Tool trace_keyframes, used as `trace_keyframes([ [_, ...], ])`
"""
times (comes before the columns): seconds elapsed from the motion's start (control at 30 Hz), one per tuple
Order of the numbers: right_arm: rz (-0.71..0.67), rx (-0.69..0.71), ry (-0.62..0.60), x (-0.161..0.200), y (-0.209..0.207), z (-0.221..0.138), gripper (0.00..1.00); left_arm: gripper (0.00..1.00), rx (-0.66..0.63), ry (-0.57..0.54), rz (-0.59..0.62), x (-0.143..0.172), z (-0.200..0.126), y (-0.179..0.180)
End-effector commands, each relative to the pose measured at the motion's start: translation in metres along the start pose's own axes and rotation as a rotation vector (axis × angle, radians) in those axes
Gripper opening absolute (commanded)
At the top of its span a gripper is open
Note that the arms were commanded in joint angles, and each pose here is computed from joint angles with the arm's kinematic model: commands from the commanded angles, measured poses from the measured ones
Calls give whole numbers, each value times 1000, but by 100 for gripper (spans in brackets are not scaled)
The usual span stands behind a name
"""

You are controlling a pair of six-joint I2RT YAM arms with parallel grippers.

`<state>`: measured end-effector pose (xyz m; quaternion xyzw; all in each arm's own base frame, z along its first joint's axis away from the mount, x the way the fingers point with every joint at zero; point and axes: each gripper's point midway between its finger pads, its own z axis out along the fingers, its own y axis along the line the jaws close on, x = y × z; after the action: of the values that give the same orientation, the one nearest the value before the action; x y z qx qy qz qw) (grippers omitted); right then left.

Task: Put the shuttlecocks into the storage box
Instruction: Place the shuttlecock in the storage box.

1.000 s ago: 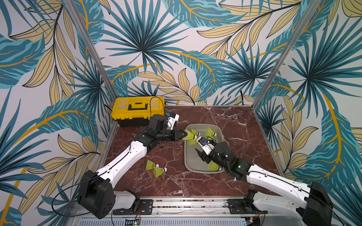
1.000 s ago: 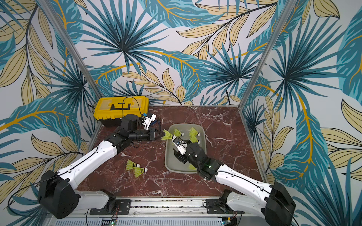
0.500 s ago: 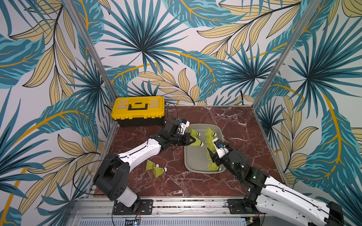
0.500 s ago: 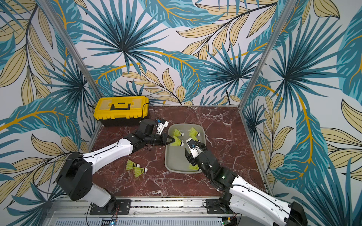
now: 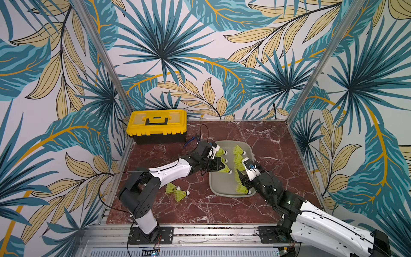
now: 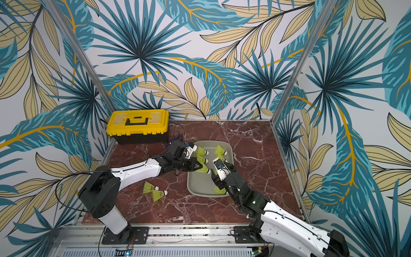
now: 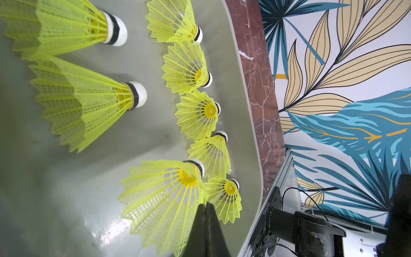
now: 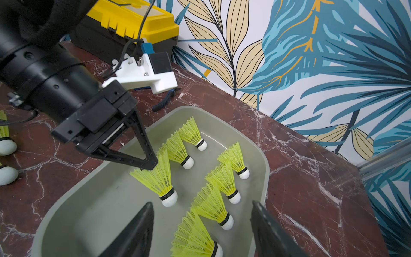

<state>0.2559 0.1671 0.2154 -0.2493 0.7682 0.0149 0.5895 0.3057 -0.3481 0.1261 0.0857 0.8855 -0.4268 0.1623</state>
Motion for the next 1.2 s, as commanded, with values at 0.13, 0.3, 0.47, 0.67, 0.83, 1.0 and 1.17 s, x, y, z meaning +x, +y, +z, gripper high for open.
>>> trace_keyframes([
  [0.13,10,15,25,11,-1,2,69,0,-15,-61,28,-19,4,-5],
  [0.3,10,18,27,12,-1,2,69,0,-41,-59,8,-20,8,4],
  [0.47,13,20,28,13,-2,2,69,0,-53,-64,-6,-21,10,9],
  [0.67,11,23,31,14,-2,2,69,0,-86,-63,-19,-20,11,17],
  [0.83,13,25,32,15,-2,2,69,0,-114,-69,-21,-21,11,22],
  [1.0,11,26,34,15,-3,2,69,0,-143,-79,-25,-23,9,28],
  [1.17,11,28,33,15,-3,2,69,0,-153,-82,-29,-24,9,31],
])
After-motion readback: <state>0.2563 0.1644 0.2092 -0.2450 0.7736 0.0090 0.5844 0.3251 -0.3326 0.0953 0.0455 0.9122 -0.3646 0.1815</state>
